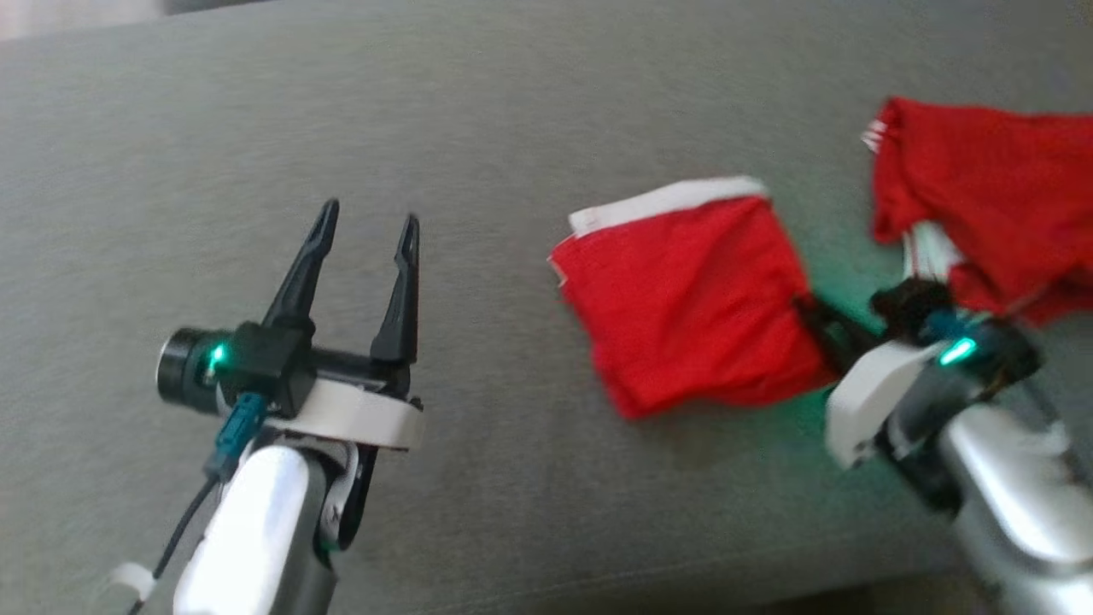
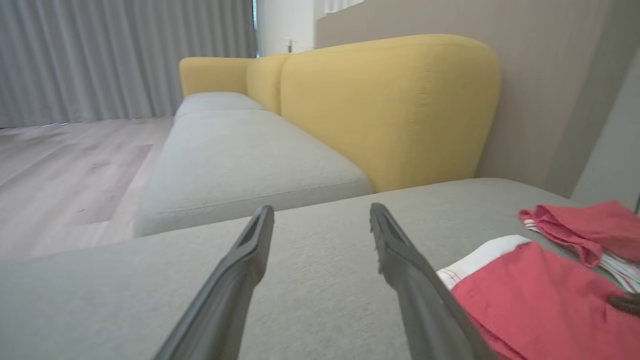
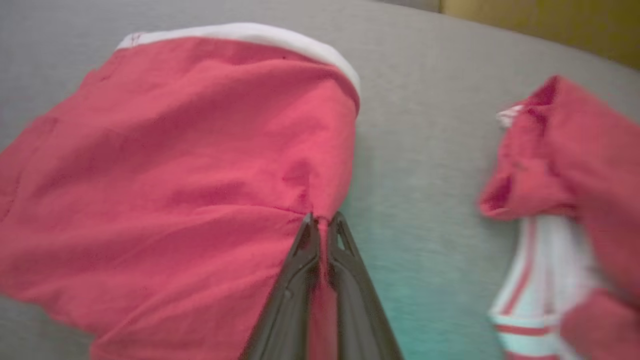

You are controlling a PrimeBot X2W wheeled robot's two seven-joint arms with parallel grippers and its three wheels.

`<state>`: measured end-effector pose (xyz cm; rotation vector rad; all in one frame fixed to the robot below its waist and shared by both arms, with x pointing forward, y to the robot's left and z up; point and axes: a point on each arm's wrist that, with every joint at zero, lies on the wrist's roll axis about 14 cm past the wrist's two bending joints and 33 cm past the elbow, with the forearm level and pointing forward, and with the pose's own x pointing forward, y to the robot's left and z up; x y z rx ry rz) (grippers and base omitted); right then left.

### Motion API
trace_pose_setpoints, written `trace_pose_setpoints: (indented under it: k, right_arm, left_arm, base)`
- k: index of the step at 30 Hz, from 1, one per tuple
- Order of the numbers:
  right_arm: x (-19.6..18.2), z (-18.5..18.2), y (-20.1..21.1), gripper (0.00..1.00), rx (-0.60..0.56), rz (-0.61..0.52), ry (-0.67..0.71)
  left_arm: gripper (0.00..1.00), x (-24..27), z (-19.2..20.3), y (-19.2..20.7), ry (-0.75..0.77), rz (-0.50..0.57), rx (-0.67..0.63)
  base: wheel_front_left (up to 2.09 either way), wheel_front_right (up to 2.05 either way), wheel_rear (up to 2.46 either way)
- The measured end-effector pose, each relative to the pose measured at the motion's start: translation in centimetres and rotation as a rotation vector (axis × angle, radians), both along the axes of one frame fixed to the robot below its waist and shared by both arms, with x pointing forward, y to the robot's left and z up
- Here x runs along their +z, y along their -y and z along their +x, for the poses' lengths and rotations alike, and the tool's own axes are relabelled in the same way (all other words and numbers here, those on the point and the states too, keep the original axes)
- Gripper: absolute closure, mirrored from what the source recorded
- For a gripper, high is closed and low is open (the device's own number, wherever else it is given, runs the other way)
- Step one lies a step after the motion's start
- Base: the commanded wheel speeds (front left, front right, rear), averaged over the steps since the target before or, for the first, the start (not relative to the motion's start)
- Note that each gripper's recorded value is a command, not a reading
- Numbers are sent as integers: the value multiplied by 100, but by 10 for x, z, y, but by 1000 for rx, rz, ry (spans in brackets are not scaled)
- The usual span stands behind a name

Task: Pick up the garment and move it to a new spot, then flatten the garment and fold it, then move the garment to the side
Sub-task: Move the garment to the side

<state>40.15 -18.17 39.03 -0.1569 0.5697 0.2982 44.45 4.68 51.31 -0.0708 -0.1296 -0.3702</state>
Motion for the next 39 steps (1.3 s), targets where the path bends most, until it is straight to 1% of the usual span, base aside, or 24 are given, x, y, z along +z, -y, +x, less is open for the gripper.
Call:
trace_pose_setpoints:
  k: [4, 8, 9, 12, 16, 18, 21, 26, 29, 32, 33, 34, 35, 36, 37, 39]
  right_arm:
    - [23, 19, 57, 100, -56, -121, 49]
    - [58, 39, 109, 100, -143, -205, 122]
    - [58, 39, 109, 100, -143, -205, 122]
    - [74, 44, 142, 100, -208, -259, 135]
    - [78, 42, 174, 100, -273, -309, 109]
    - [78, 40, 188, 100, -306, -327, 88]
    - [70, 35, 205, 100, -362, -324, 51]
    - [34, 24, 211, 100, -417, -288, -33]
    - [21, 27, 210, 100, -444, -262, -29]
    - [26, 39, 215, 100, -464, -268, 46]
    - [29, 42, 217, 89, -468, -281, 75]
    - [31, 45, 219, 75, -479, -283, 95]
    - [32, 47, 221, 55, -482, -293, 111]
    - [32, 48, 221, 4, -487, -300, 125]
    - [30, 47, 223, 0, -501, -301, 126]
    - [26, 45, 225, 0, -520, -301, 132]
  left_arm:
    - [0, -9, 13, 23, -10, -16, -61]
    - [0, -24, 22, 34, -36, -20, -98]
    - [0, -24, 22, 34, -36, -20, -98]
    - [0, -34, 25, 42, -58, -28, -119]
    - [0, -39, 30, 47, -61, -28, -130]
    - [0, -39, 34, 47, -58, -31, -130]
    - [0, -43, 37, 48, -64, -33, -131]
    - [0, -48, 39, 51, -70, -37, -146]
    - [0, -49, 42, 52, -68, -38, -149]
    - [0, -52, 44, 51, -74, -37, -146]
    - [0, -54, 44, 51, -77, -37, -146]
    - [0, -55, 45, 50, -80, -36, -146]
    - [0, -56, 45, 51, -82, -35, -147]
    - [0, -57, 45, 51, -83, -35, -148]
    - [0, -58, 45, 51, -84, -35, -149]
    - [0, -59, 45, 51, -88, -32, -148]
  base:
    - [0, 0, 0]
    - [0, 0, 0]
    - [0, 0, 0]
    - [0, 0, 0]
    - [0, 0, 0]
    - [0, 0, 0]
    - [0, 0, 0]
    - [0, 0, 0]
    - [0, 0, 0]
    - [0, 0, 0]
    - [0, 0, 0]
    - [0, 0, 0]
    - [0, 0, 0]
    - [0, 0, 0]
    - [0, 0, 0]
    - [0, 0, 0]
